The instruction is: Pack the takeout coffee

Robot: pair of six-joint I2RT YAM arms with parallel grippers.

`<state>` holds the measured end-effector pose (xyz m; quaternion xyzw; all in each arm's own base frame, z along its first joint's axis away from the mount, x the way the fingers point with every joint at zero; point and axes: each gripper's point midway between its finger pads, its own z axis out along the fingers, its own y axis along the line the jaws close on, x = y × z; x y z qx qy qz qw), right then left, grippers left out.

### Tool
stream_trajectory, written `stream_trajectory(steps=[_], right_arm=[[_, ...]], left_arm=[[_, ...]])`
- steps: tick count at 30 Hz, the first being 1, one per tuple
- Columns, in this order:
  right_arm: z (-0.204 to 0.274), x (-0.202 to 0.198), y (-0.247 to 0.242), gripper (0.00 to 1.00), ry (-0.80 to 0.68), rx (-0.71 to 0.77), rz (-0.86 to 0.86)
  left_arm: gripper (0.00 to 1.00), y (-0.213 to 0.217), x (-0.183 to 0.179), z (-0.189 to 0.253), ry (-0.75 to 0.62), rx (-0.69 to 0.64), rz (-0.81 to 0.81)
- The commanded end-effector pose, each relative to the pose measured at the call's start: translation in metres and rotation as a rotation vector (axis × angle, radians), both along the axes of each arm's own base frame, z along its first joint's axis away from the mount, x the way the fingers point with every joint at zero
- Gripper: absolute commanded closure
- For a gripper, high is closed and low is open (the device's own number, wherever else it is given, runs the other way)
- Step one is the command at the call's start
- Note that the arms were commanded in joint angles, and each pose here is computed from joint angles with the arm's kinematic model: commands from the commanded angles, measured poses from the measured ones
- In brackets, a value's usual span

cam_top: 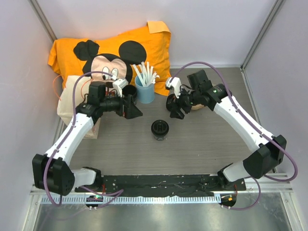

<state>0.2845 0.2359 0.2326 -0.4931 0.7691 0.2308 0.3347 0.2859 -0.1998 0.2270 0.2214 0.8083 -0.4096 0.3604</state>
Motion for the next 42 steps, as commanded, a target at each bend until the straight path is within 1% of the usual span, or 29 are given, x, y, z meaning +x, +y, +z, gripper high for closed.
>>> stream_trajectory(steps=[1,6,11,16,24,34,42], right_arm=[[-0.002,-0.002,-0.010,0.30,0.087,0.106,-0.044],[-0.030,-0.012,-0.018,0.30,0.183,0.112,-0.079],[-0.032,-0.009,-0.026,0.30,0.178,0.125,-0.115],[-0.030,-0.010,-0.033,0.30,0.174,0.148,-0.137],[-0.041,-0.013,-0.042,0.30,0.180,0.139,-0.159],[-0.047,-0.017,-0.048,0.30,0.179,0.131,-0.172],[-0.044,-0.017,-0.047,0.30,0.176,0.141,-0.173]], left_arm=[[0.00,-0.019,0.004,-0.013,0.106,0.009,-0.027],[0.00,-0.040,0.004,-0.034,0.220,0.007,-0.081],[0.00,-0.056,0.003,-0.055,0.303,0.027,-0.099],[0.00,-0.064,0.001,-0.069,0.323,0.056,-0.095],[0.00,-0.078,-0.007,-0.082,0.418,0.029,-0.132],[0.00,-0.095,-0.017,-0.087,0.459,0.033,-0.165],[0.00,-0.094,-0.015,-0.096,0.467,0.054,-0.141]])
